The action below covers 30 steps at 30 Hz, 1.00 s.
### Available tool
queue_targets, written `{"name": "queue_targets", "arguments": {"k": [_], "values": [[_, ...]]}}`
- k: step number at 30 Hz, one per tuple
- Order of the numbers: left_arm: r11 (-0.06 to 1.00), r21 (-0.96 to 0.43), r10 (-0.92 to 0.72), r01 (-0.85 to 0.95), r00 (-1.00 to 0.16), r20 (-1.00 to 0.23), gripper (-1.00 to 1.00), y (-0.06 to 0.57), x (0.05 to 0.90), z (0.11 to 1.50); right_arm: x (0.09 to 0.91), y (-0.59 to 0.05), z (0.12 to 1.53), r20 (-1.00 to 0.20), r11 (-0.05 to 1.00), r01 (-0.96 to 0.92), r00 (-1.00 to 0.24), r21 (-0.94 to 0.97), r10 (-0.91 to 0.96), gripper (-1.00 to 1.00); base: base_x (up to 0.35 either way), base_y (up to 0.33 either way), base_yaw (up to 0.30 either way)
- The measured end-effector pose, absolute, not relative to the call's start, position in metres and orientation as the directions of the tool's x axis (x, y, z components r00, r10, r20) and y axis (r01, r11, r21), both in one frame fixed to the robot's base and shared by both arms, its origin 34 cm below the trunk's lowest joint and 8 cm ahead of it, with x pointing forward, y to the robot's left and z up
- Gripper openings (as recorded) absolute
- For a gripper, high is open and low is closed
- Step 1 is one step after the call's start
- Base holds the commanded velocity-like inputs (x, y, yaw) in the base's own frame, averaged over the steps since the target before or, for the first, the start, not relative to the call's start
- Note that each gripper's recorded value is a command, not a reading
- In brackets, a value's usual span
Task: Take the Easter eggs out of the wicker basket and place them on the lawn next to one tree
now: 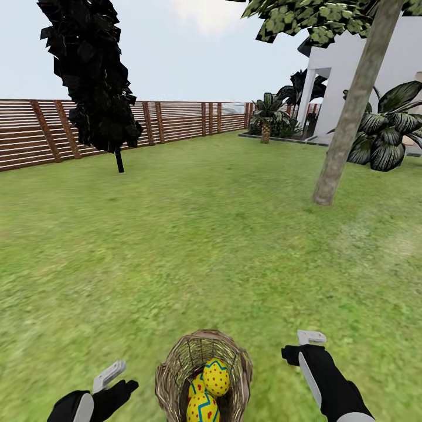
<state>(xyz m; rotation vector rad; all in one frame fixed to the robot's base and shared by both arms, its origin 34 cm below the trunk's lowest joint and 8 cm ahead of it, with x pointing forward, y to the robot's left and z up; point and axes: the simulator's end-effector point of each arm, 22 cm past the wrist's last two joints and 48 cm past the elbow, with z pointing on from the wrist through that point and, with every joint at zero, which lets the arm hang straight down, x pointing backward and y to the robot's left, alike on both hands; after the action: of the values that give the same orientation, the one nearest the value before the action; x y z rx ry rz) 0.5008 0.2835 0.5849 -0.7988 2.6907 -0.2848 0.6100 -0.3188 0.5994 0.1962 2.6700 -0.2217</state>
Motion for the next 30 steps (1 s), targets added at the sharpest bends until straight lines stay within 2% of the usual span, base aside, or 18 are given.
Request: {"name": "queue_targets", "arguments": {"k": [11, 23, 30], "values": [[0.835, -0.271, -0.542, -0.479, -0.8, -0.258, 1.0, 0.28, 0.502, 0.582, 0.609, -0.319, 0.598, -0.446, 0.977, 0.175, -0.889, -0.126, 0.102, 1.0, 0.0, -0.137, 0.0], [0.836, -0.26, -0.547, -0.484, -0.772, -0.324, 1.0, 0.29, 0.513, 0.585, 0.608, -0.317, 0.597, -0.443, 0.977, 0.173, -0.891, -0.122, 0.103, 1.0, 0.001, -0.014, 0.0], [0.854, -0.248, -0.519, -0.458, -0.789, -0.33, 1.0, 0.285, 0.514, 0.586, 0.598, -0.302, 0.584, -0.411, 0.988, 0.139, -0.906, -0.063, 0.101, 1.0, 0.166, -0.159, 0.0]]}}
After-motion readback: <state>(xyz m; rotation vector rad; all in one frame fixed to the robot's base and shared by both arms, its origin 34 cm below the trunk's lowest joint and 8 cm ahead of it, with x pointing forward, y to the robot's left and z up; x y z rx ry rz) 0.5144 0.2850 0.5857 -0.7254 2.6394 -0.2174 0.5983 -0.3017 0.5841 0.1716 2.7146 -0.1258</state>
